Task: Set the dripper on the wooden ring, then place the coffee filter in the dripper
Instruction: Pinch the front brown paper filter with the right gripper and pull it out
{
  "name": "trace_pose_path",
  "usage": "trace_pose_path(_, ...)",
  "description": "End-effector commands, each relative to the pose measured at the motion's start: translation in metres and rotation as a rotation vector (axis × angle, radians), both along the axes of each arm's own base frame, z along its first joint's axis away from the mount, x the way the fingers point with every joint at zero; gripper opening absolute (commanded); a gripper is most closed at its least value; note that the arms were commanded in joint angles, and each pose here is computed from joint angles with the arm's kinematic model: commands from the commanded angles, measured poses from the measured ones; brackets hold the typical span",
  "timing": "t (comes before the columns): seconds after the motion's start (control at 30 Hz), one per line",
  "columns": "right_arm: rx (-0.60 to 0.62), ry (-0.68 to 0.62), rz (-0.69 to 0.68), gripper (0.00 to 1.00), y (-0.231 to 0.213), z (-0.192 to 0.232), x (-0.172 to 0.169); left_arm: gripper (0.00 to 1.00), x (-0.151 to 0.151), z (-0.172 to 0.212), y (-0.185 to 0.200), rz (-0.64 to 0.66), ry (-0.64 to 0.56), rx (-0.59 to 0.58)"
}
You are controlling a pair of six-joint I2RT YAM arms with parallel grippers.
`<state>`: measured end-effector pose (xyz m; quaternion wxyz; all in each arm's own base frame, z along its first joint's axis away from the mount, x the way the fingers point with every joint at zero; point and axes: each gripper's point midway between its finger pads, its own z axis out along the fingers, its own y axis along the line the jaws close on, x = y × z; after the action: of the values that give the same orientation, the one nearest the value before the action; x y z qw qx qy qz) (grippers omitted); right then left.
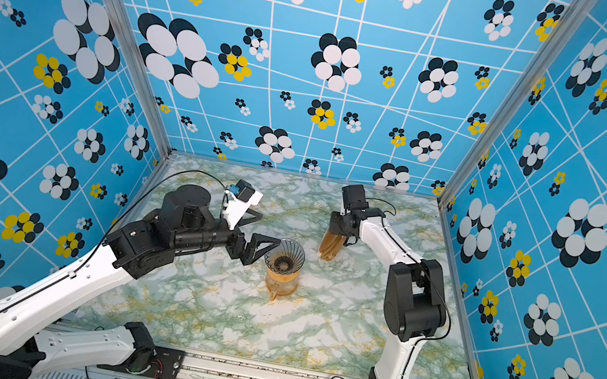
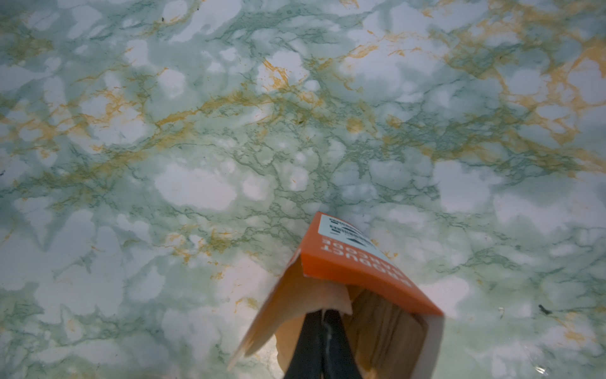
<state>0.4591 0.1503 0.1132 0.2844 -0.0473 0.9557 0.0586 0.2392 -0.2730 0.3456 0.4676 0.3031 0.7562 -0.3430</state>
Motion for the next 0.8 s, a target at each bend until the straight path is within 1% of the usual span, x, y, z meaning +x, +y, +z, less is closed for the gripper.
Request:
trace_pose_path(0.0,-0.007,-0.044,0.014,0.04,0.0,0.022,-0.001,0.99,-0.005,0.005,0.004,-0.004,-0.027,0.008)
trace_pose_path(0.43,0.021,-0.109,0.048,0.02,-0.003,0.069,-0.026,0.99,-0.005,0.006,0.005,0.002,-0.034,0.01)
trace_pose_path(0.77,0.039,-0.147,0.086,0.02,-0.004,0.11,-0.064,0.99,-0.003,0.005,0.007,0.015,-0.035,0.022)
